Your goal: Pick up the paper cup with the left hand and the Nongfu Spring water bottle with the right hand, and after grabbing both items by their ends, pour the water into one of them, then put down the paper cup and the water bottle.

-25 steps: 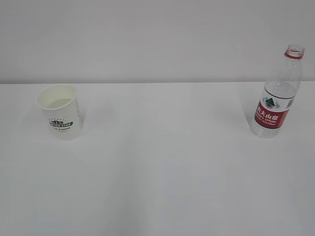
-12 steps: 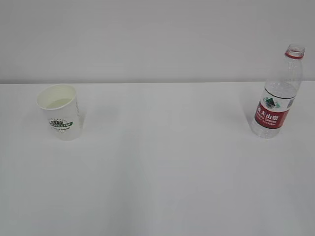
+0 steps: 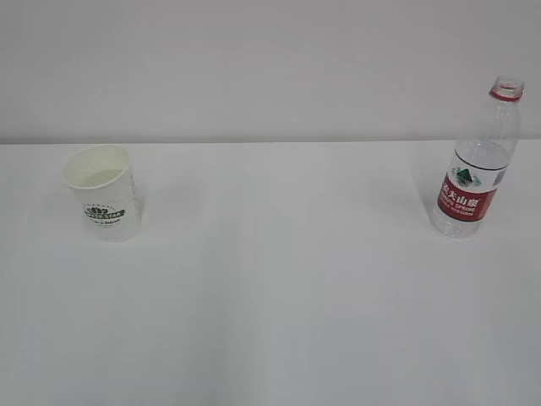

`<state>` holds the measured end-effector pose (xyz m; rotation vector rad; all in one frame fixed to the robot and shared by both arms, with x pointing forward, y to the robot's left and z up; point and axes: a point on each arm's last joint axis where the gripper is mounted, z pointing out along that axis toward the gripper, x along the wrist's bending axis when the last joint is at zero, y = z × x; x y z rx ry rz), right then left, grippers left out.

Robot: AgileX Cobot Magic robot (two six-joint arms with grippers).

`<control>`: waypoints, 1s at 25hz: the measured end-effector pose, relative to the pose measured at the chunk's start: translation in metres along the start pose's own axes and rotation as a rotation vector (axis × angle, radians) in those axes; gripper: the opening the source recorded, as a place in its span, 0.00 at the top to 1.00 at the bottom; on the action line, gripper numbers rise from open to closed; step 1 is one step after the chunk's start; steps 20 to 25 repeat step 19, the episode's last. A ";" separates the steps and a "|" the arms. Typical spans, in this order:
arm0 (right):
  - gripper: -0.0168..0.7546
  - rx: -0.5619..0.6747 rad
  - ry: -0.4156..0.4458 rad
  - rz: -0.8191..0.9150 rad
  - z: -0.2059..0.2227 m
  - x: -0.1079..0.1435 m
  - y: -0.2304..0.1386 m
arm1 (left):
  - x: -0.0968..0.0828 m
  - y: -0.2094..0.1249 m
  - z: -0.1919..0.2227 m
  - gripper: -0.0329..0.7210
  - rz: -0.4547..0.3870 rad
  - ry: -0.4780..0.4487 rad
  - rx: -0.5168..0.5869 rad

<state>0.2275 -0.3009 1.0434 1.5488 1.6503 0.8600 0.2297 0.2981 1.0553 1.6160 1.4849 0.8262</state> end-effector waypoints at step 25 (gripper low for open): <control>0.22 -0.004 0.000 0.002 0.000 0.000 0.000 | 0.000 0.000 0.000 0.38 -0.001 -0.001 -0.005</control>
